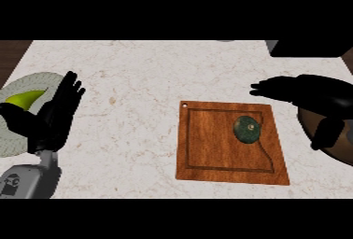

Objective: Pick the squash from the cutting board and place it in the pan

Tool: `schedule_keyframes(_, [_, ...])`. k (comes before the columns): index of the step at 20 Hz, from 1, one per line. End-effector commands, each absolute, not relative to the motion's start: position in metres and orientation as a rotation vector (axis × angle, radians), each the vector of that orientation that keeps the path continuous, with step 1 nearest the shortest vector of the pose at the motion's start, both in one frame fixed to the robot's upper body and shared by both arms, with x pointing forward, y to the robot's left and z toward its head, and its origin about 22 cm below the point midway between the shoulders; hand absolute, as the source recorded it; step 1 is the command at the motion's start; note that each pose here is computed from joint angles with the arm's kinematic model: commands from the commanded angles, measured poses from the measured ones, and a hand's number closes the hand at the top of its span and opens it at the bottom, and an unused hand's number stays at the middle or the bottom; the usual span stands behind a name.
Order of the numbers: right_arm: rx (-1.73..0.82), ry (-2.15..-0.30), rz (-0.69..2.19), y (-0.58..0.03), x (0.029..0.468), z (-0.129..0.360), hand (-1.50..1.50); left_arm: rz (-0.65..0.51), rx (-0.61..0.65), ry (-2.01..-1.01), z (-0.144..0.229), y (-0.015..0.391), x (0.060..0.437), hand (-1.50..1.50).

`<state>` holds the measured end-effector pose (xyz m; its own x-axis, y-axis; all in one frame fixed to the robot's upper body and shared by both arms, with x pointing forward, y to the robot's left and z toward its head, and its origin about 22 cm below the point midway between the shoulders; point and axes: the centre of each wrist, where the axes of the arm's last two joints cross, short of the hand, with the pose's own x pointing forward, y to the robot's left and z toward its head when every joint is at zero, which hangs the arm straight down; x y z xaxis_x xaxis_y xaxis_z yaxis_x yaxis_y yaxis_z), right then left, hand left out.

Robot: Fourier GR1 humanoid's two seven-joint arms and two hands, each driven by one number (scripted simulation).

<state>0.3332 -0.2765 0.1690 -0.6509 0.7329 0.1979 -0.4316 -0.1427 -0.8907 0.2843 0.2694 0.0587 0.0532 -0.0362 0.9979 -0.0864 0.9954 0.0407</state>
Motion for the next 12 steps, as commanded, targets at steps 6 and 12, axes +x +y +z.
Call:
schedule_keyframes(6, [-0.599, -1.252, 2.043, -0.254, 0.300, 0.173, -1.50, 0.057, 0.100, -1.519, 0.064, 0.268, 0.277, 0.00])
schedule_keyframes(12, [-0.626, -1.291, 1.993, -0.234, 0.294, 0.170, -1.50, 0.051, 0.108, -1.504, 0.067, 0.271, 0.289, 0.00])
